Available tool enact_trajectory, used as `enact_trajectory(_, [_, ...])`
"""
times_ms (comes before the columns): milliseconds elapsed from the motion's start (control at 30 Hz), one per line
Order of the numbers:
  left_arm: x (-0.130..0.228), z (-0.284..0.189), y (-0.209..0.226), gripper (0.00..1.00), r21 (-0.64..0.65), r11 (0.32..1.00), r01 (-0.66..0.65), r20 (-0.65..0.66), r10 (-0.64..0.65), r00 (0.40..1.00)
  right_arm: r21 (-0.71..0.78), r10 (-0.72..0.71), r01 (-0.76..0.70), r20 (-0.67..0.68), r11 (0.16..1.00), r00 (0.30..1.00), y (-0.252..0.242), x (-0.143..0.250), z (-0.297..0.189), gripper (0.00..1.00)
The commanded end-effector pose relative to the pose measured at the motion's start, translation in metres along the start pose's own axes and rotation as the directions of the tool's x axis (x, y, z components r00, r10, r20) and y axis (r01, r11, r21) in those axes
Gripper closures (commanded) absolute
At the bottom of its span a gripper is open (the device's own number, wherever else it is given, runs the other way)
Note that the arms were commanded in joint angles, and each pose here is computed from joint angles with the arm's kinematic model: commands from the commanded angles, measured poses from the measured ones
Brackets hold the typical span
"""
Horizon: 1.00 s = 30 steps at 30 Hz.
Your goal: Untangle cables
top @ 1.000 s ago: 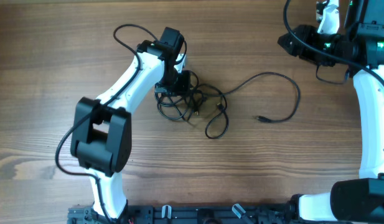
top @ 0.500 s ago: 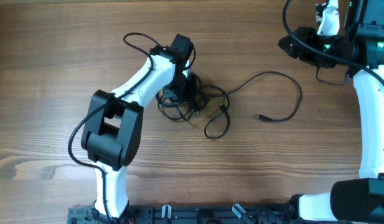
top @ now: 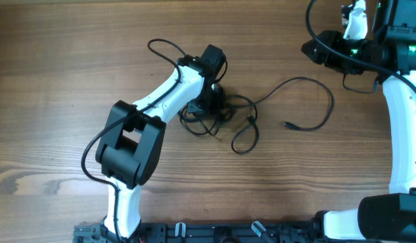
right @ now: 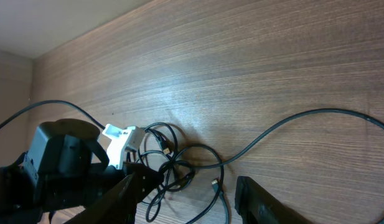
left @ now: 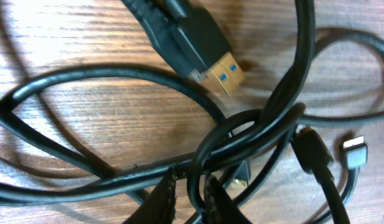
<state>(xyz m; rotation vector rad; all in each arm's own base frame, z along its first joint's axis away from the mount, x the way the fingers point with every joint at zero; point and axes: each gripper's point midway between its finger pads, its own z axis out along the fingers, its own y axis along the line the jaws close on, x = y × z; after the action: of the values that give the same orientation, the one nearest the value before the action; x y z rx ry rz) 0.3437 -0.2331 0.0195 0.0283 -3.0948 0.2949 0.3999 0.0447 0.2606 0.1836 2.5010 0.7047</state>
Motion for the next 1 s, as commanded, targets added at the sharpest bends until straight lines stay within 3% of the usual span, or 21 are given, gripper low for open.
enact_trajectory(0, [0.005,0.02,0.007,0.85,-0.024,0.996,0.081,-0.012,-0.081,0.997,0.008,-0.023,0.023,0.006,1.0,1.0,0.0,-0.001,-0.002,0.48])
enact_trajectory(267, [0.012,0.032,-0.004,0.86,-0.011,0.992,0.126,-0.002,-0.126,0.992,0.008,-0.025,0.025,0.009,1.0,1.0,0.0,-0.002,-0.002,0.47])
enact_trajectory(333, [0.02,0.034,-0.011,0.73,-0.006,0.994,0.106,-0.017,-0.106,0.994,0.007,-0.025,0.025,0.01,1.0,1.0,0.0,-0.002,-0.002,0.47])
enact_trajectory(367, [0.025,0.036,-0.014,0.74,-0.011,0.995,0.094,-0.024,-0.094,0.995,0.008,-0.025,0.025,0.009,1.0,1.0,0.0,-0.002,-0.002,0.47])
enact_trajectory(400, [0.028,0.037,-0.017,0.77,-0.013,0.996,0.083,-0.026,-0.083,0.996,0.008,-0.025,0.025,0.01,1.0,1.0,0.0,-0.002,-0.002,0.47])
enact_trajectory(467, [0.025,0.037,-0.019,0.94,-0.021,0.997,0.072,-0.003,-0.072,0.997,0.007,-0.025,0.025,0.01,1.0,1.0,0.0,-0.002,-0.002,0.47])
enact_trajectory(633, [0.006,0.026,-0.012,0.96,0.005,0.995,0.096,0.044,-0.096,0.994,0.007,-0.025,0.025,0.009,1.0,1.0,0.0,-0.002,-0.002,0.47])
enact_trajectory(700, [-0.005,0.004,-0.013,0.96,0.04,0.995,0.09,0.078,-0.093,0.993,0.003,-0.025,0.025,0.009,1.0,1.0,0.001,-0.002,-0.002,0.47])
enact_trajectory(800, [-0.013,-0.071,-0.052,0.96,0.257,0.958,-0.128,0.167,0.087,0.982,0.003,-0.026,0.026,0.01,1.0,1.0,0.001,-0.002,-0.002,0.47])
enact_trajectory(867, [-0.005,-0.137,-0.081,0.96,0.371,0.868,-0.33,0.298,0.225,0.928,-0.006,-0.027,0.027,0.009,1.0,1.0,0.002,-0.002,-0.002,0.47])
enact_trajectory(933, [0.0,-0.189,-0.09,0.96,0.358,0.814,-0.457,0.437,0.286,0.853,-0.067,-0.04,0.04,0.009,0.997,0.999,0.013,-0.002,-0.002,0.48])
enact_trajectory(967, [0.004,-0.223,-0.095,0.96,0.346,0.783,-0.516,0.523,0.295,0.799,-0.174,-0.101,0.102,0.015,0.979,0.995,0.032,-0.002,-0.004,0.48])
